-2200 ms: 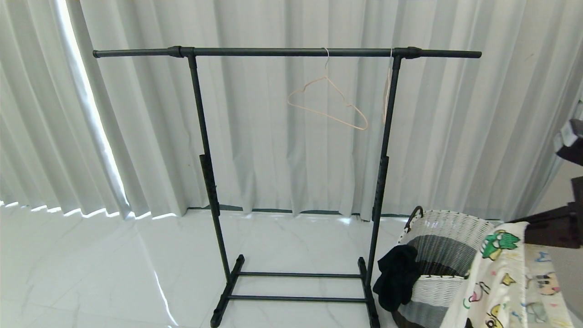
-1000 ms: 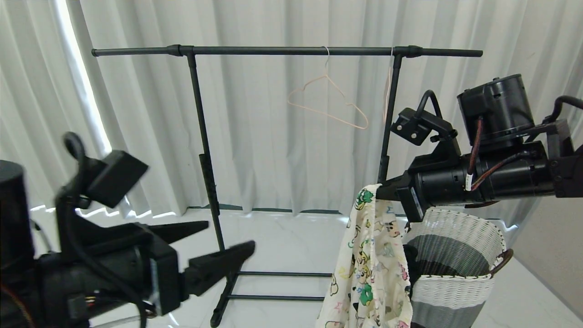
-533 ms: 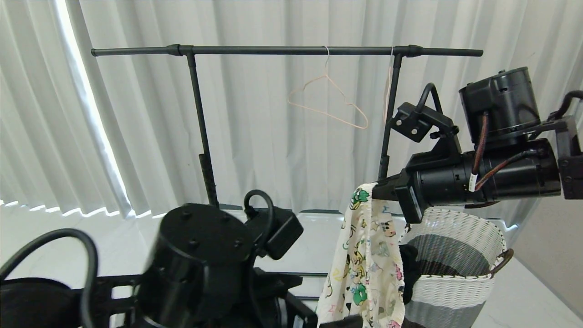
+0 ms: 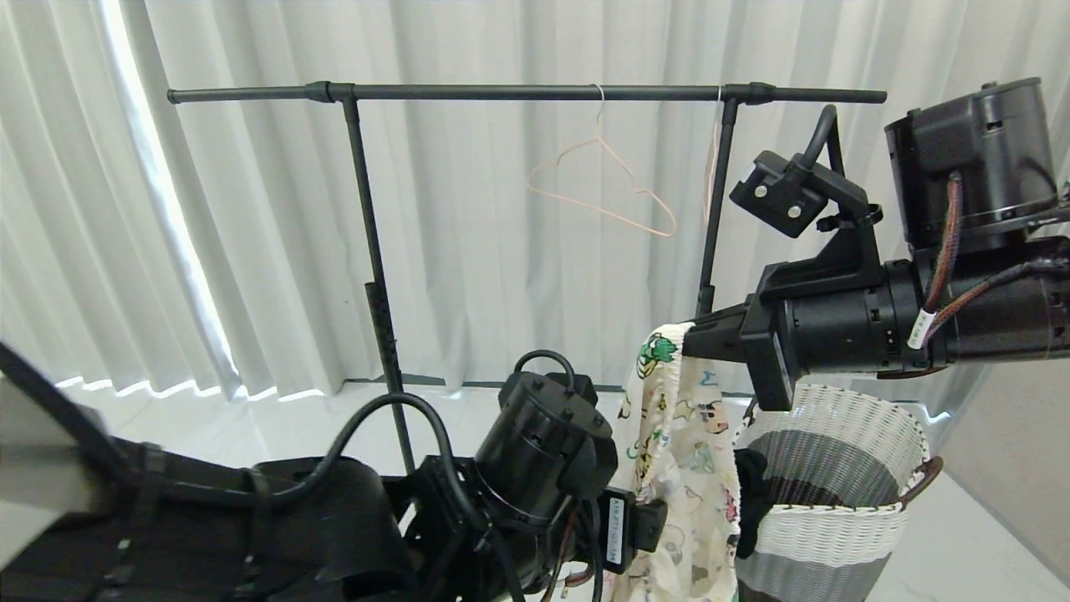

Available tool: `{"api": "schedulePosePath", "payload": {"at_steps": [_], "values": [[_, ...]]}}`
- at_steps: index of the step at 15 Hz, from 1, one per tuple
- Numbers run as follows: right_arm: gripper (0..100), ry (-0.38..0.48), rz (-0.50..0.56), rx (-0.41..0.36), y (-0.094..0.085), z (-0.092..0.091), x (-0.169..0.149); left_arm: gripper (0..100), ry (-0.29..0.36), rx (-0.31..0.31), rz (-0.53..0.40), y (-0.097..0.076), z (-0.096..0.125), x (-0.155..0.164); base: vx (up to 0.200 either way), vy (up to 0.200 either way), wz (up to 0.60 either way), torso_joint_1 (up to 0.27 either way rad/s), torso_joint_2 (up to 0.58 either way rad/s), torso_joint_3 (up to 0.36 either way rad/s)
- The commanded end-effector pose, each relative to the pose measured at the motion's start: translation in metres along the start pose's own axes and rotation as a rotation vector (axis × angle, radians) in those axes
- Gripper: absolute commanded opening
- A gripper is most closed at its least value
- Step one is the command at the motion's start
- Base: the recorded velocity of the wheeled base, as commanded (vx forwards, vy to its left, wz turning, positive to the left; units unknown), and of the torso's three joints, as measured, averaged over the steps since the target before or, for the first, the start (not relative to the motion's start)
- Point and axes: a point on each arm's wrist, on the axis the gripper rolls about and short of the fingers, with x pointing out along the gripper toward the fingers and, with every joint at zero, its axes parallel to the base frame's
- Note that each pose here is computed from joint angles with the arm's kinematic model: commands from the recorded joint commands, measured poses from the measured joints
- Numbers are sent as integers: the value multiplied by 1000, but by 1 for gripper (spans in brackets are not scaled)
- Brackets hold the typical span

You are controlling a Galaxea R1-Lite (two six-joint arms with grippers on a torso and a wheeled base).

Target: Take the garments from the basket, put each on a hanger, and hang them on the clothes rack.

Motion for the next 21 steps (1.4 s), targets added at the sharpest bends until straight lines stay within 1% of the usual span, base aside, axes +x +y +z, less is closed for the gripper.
{"api": "schedulePosePath", "payload": {"at_steps": [1,2,3,4,5,6,7,8,10,11,14,15,18,20,21], "values": [[0,-12,-7,-7,2,2,-8,100,112,30,113,9,-30,36,0,0,0,0,0,0],[0,11,-61,5,-1,-1,-9,100,142,66,132,8,-44,32,0,0,0,0,0,0],[0,73,-159,22,-7,-7,-12,100,174,125,168,10,-57,25,0,0,0,0,0,0],[0,118,-236,36,-11,-12,-14,100,181,193,234,15,-65,17,0,0,0,0,0,0],[0,133,-278,42,-13,-14,-15,100,186,235,283,21,-72,10,0,0,0,0,0,0],[0,142,-308,48,-15,-17,-18,100,196,270,309,28,-79,0,0,0,0,0,0,0],[0,149,-322,51,-16,-19,-19,100,196,280,307,31,-81,-9,0,0,0,0,0,0],[0,162,-341,52,-16,-22,-20,100,176,278,295,30,-79,-17,0,0,0,0,0,0],[0,199,-371,56,-15,-33,-21,100,105,272,242,22,-69,-36,0,0,0,0,0,0],[0,206,-368,57,-13,-37,-23,100,86,269,230,21,-67,-42,0,0,0,0,0,0],[0,195,-371,54,-10,-38,-31,100,86,267,234,25,-70,-48,0,0,0,0,0,0],[0,189,-372,53,-9,-37,-33,0,78,266,228,25,-69,-50,0,0,0,0,0,0],[0,177,-374,50,-7,-36,-39,0,63,262,227,23,-67,-51,0,0,0,0,0,0],[0,190,-372,53,-4,-40,-44,0,16,276,231,19,-63,-54,0,0,0,0,0,0],[0,193,-372,54,-1,-42,-49,0,-17,292,225,18,-57,-60,0,0,0,0,0,0]]}}
